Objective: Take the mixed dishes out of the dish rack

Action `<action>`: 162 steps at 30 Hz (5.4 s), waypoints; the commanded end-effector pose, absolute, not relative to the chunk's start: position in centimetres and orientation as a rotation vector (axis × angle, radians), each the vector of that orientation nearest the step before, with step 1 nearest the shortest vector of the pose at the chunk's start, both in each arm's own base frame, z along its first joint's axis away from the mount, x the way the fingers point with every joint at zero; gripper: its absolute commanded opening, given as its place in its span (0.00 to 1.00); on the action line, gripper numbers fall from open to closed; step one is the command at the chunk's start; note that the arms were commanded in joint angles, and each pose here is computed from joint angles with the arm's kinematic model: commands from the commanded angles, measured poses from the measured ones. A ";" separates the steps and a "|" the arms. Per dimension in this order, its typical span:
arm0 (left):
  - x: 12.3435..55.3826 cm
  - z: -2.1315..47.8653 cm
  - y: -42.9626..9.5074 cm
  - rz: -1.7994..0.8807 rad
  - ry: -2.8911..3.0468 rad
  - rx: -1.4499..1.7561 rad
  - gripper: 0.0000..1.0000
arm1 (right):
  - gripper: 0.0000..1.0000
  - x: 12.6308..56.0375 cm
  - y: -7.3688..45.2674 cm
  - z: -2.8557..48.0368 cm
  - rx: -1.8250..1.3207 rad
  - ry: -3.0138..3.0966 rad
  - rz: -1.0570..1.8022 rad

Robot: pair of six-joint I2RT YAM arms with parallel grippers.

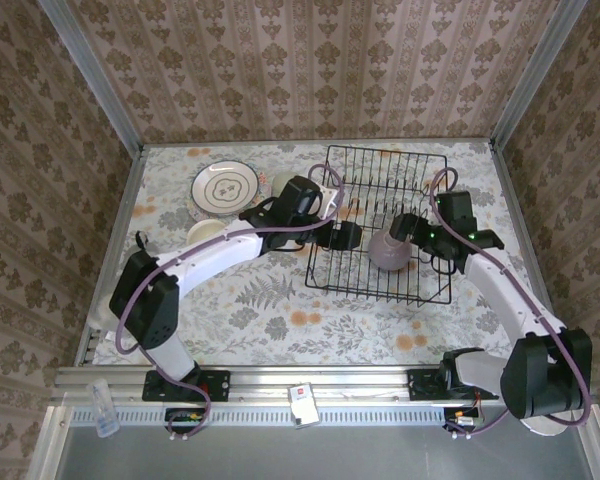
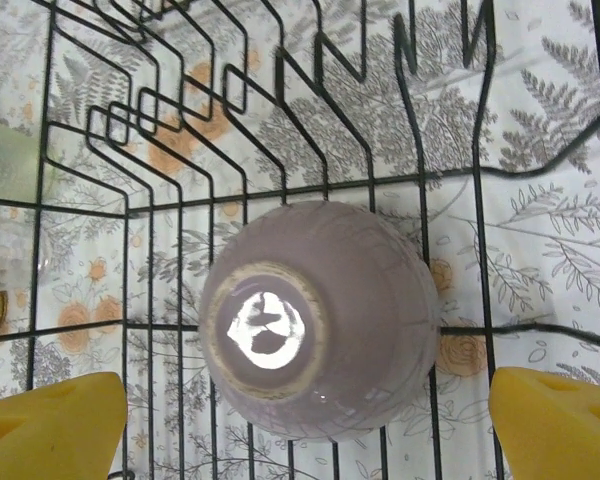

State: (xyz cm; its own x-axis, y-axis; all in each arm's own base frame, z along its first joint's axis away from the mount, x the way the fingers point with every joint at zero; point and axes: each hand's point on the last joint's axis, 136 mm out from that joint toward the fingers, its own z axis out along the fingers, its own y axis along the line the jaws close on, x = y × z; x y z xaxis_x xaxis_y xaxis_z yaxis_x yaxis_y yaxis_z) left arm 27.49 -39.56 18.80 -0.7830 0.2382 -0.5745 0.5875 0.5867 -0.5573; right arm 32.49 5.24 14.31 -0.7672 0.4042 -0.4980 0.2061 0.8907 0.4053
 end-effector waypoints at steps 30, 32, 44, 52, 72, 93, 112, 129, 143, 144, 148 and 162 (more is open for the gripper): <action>30.9 14.5 -43.6 -1.218 2.502 0.559 0.84 | 0.78 32.8 9.2 6.7 0.505 2.584 0.781; 31.0 14.4 -43.5 -1.214 2.505 0.555 0.84 | 0.78 32.8 9.3 7.3 0.484 2.577 0.783; 31.2 13.6 -43.3 -1.204 2.524 0.543 0.84 | 0.91 33.4 7.7 10.7 0.499 2.481 0.744; 31.3 13.6 -43.5 -1.217 2.521 0.548 0.83 | 0.88 33.9 7.5 8.8 0.531 2.500 0.770; 32.4 11.1 -43.0 -1.234 2.571 0.482 0.97 | 0.62 32.9 7.1 4.5 0.692 2.536 0.828; 33.6 9.8 -43.0 -1.302 2.561 0.439 1.00 | 0.44 32.1 6.6 2.2 0.826 2.550 0.912; 32.3 10.2 -45.5 -1.606 2.471 0.461 0.96 | 0.32 32.0 6.5 1.5 0.854 2.549 0.930; 31.6 13.5 -46.7 -1.895 2.254 0.369 0.75 | 0.29 32.2 6.7 1.7 0.857 2.537 0.959; 30.9 12.6 -48.3 -1.930 2.241 0.369 0.38 | 0.30 32.9 6.5 3.9 0.817 2.507 0.947; 30.9 12.5 -48.4 -1.931 2.241 0.365 0.37 | 0.30 32.9 6.5 4.0 0.817 2.507 0.948; 31.2 12.1 -49.1 -1.953 2.222 0.353 0.27 | 0.30 32.9 6.5 4.0 0.817 2.507 0.949; 31.6 12.1 -50.0 -1.999 2.159 0.337 0.00 | 0.31 33.4 6.4 5.8 0.780 2.490 0.935</action>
